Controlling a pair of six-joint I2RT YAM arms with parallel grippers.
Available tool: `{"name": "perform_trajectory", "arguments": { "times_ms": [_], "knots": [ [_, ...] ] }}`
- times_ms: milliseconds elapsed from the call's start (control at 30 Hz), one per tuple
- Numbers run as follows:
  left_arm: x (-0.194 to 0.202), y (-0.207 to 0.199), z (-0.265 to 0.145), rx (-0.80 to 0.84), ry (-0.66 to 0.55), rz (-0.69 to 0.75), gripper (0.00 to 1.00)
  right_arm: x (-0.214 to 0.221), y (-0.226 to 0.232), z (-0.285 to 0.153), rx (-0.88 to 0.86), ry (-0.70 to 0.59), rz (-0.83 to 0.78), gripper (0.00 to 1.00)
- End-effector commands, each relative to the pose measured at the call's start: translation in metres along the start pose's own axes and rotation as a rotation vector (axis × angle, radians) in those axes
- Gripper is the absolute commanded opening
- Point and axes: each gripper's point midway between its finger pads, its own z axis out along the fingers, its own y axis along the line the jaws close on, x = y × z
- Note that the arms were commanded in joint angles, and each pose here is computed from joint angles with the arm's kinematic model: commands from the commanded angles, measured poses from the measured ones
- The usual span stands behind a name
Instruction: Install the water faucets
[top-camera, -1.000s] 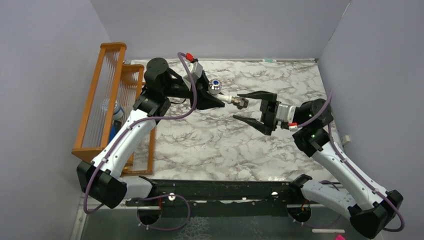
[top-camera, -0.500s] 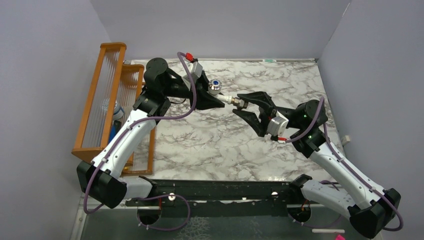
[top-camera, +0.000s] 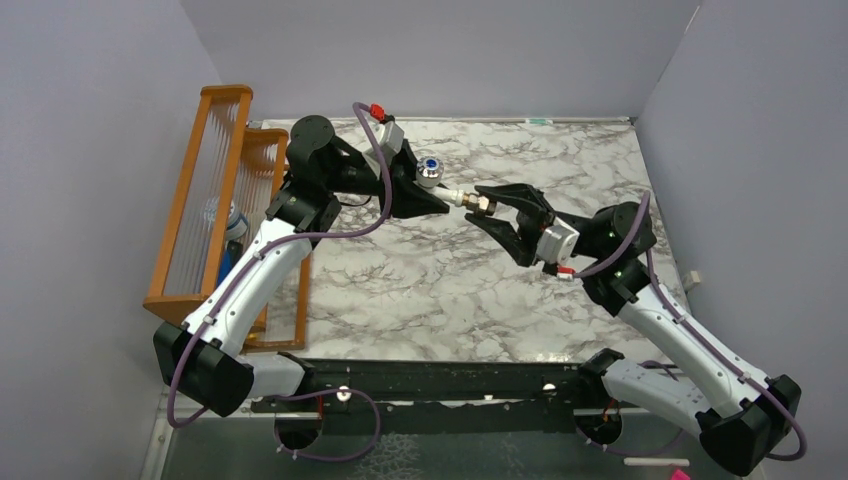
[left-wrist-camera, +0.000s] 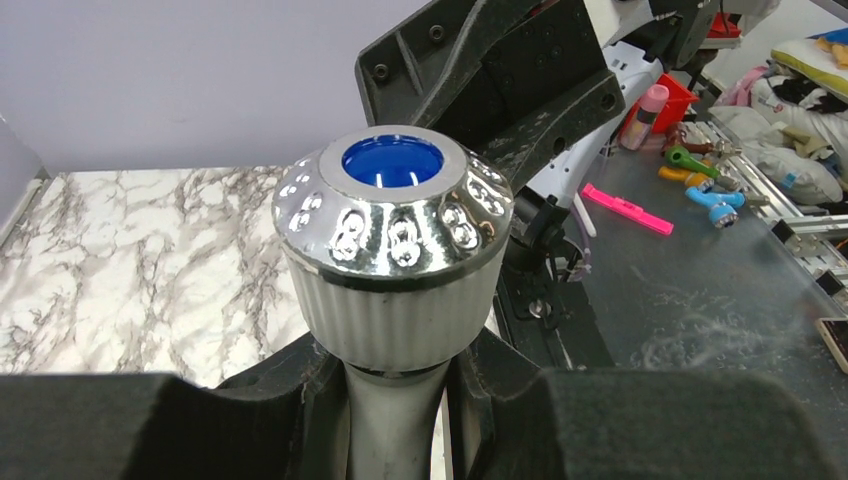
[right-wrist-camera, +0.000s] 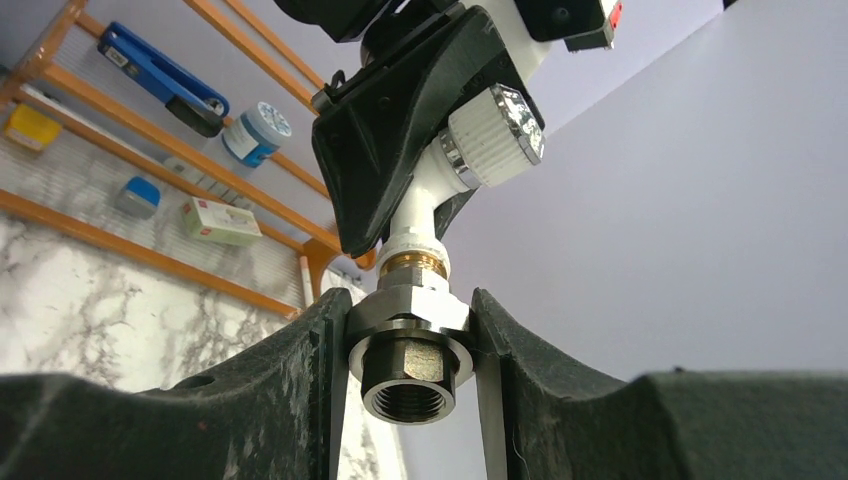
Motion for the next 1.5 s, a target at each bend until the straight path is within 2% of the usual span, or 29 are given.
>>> {"name": "perform_trajectory", "arguments": {
  "times_ms": [0,200,533,667,733,867,1000,1200,1367,1467],
  "knots": [
    [-0.019,-0.006,0.001,0.029,-0.035,0.107,0.00,0.004,-0.031,-0.005,0.177,0.074,0.184,0.01],
    [-0.027,-0.005,0.001,0.018,-0.046,0.147,0.00,0.005,-0.036,-0.004,0.263,0.074,0.499,0.00],
    [-0.029,-0.003,0.002,0.016,-0.045,0.156,0.00,0.013,-0.035,0.001,0.441,0.105,1.233,0.00],
    [-0.030,-0.001,0.002,0.012,-0.046,0.156,0.00,0.015,-0.031,0.002,0.505,0.056,1.480,0.00],
    [-0.029,0.002,0.002,-0.005,-0.049,0.145,0.00,0.014,-0.025,0.004,0.457,0.044,1.439,0.06],
    [-0.030,0.004,0.002,-0.025,-0.063,0.144,0.00,0.014,-0.027,0.003,0.429,0.050,1.277,0.32],
    [-0.028,0.002,0.001,-0.027,-0.068,0.163,0.00,0.009,-0.041,-0.005,0.467,0.006,1.073,0.47],
    [-0.025,0.005,0.002,-0.019,-0.054,0.132,0.00,-0.007,-0.058,-0.012,0.470,-0.041,0.787,0.59],
    [-0.015,0.003,0.002,-0.002,-0.047,0.100,0.00,-0.016,-0.067,-0.012,0.476,-0.102,0.654,0.61],
    [-0.017,0.003,0.002,-0.022,-0.052,0.096,0.00,-0.023,-0.063,-0.008,0.418,-0.125,0.572,0.61]
  ]
}}
